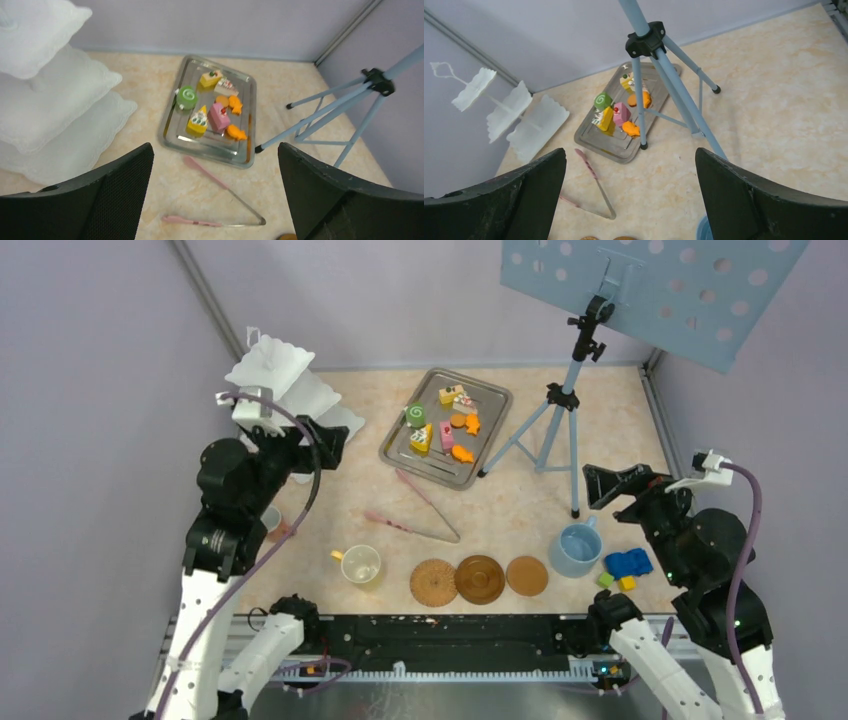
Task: Serve the afternoon tea
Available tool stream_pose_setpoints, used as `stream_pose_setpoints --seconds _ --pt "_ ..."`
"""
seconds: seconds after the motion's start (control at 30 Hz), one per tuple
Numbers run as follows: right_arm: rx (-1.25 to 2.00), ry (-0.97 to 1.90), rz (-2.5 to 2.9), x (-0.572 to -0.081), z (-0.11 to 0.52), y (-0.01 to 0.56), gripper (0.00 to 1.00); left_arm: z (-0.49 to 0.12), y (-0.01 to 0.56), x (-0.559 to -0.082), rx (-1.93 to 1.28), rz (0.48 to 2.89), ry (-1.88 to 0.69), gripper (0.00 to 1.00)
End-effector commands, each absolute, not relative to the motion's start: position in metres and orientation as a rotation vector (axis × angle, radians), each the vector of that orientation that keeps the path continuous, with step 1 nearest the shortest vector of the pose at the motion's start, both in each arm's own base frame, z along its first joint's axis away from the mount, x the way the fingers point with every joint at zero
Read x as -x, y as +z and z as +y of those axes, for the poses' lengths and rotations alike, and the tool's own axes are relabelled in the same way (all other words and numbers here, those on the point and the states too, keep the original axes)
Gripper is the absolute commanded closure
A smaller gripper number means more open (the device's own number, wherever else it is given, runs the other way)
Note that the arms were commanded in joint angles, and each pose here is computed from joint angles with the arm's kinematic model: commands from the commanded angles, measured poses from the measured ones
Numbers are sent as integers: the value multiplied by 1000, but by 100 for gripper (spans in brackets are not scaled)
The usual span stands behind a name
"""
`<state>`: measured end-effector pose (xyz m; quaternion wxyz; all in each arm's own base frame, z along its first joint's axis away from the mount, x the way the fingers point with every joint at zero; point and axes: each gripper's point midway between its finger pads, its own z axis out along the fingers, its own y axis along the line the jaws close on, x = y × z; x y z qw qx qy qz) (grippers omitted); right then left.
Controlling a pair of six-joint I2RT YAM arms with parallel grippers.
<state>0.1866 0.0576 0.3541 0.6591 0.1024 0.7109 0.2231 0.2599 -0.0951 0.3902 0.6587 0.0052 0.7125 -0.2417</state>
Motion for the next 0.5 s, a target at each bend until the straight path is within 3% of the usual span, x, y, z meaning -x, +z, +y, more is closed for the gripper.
stream_pose_setpoints --seconds 0.0,0.2,0.47 --pt "-266 432 1630 -188 46 349 1 -84 351 -270 50 1813 -457 1" --pt "-239 433 1627 -189 49 347 1 -79 295 -278 187 2000 -375 1" --pt "-214 480 1662 -197 63 332 1 -141 232 -257 302 2129 -268 1"
